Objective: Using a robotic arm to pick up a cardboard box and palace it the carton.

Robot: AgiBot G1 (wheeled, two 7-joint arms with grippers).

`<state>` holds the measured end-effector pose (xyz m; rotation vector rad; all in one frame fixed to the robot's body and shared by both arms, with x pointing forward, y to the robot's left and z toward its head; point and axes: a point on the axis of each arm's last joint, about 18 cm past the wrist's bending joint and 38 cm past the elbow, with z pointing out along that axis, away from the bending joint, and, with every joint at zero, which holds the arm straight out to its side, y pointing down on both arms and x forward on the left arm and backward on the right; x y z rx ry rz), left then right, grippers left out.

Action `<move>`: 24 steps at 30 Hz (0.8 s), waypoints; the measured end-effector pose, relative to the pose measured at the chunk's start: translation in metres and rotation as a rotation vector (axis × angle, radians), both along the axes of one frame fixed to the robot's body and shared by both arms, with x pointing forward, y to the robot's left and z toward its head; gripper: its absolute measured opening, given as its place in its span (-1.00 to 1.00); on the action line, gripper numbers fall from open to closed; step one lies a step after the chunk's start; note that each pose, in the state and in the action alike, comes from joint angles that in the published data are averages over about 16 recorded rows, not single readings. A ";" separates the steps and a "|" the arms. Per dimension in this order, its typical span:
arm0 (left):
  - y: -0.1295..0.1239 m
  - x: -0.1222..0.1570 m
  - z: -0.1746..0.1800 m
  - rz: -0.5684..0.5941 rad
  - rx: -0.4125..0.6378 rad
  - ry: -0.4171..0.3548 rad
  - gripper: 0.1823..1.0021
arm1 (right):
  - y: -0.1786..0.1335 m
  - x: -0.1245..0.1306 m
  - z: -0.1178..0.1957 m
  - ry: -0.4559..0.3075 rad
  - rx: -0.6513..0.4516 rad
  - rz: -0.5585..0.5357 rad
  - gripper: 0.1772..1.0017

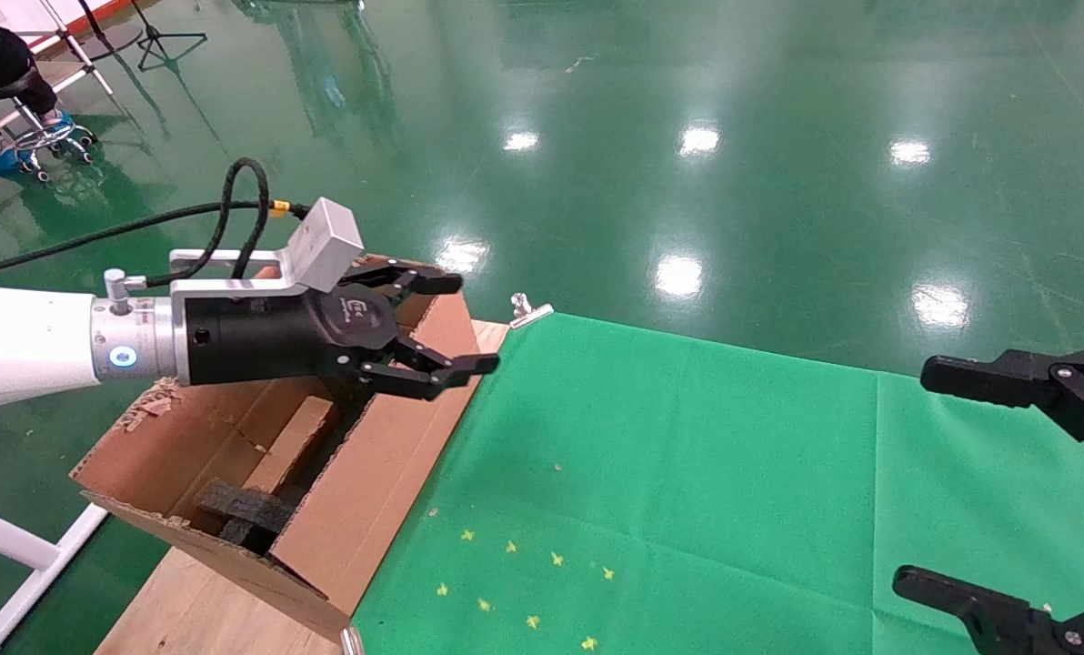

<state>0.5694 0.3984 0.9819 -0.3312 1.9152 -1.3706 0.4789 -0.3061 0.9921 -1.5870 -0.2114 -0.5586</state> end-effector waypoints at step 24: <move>-0.079 -0.066 0.009 -0.425 -0.070 -0.090 1.00 | 0.000 0.000 0.000 0.000 0.000 0.000 1.00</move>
